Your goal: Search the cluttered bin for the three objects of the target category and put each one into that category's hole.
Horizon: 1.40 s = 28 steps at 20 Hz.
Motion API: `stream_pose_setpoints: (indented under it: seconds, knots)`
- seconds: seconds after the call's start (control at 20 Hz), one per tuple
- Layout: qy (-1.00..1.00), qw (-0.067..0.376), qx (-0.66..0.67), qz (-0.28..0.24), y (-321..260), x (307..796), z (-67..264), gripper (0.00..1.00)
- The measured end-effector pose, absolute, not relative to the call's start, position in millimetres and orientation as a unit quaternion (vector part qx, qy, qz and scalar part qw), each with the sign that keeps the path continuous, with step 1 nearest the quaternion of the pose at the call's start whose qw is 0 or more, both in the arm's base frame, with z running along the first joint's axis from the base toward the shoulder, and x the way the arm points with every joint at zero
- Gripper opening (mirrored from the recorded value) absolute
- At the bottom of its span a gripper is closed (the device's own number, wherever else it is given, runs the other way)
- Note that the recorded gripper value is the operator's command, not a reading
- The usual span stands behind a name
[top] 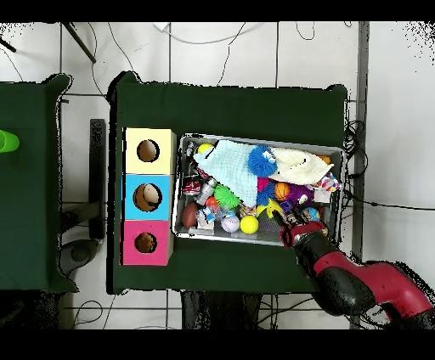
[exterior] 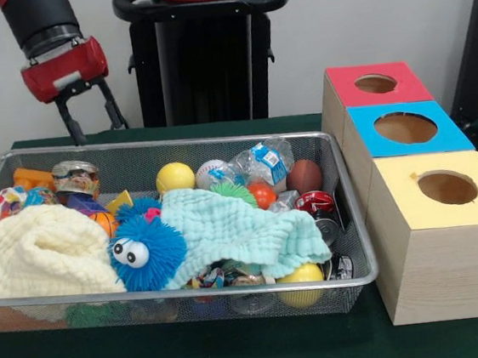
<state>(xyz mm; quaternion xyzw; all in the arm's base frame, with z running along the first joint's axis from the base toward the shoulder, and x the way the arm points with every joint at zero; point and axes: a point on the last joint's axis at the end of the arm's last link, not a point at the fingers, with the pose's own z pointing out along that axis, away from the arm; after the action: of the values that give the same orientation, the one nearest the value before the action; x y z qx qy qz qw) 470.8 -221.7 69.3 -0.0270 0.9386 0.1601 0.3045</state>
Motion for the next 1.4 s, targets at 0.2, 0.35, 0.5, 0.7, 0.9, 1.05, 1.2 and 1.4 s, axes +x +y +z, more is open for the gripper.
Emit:
stream_pose_setpoints:
  seconds: [0.2,0.35,0.5,0.7,0.9,1.05,1.2,1.4]
  knots:
    - [0.955,0.255,-0.059,0.137,-207,467,62,1.0]
    - [0.963,0.225,-0.091,0.116,-192,469,63,1.0]
    - [0.966,0.212,-0.114,0.099,-181,476,69,1.0]
    - [0.968,0.21,-0.099,0.092,-188,480,79,1.0]
    - [0.974,0.198,-0.05,0.099,-214,474,85,1.0]
    - [0.977,0.183,-0.013,0.108,-235,466,84,1.0]
    - [0.979,0.162,0.019,0.119,-254,457,81,1.0]
    - [0.981,0.143,0.04,0.127,-270,456,74,1.0]
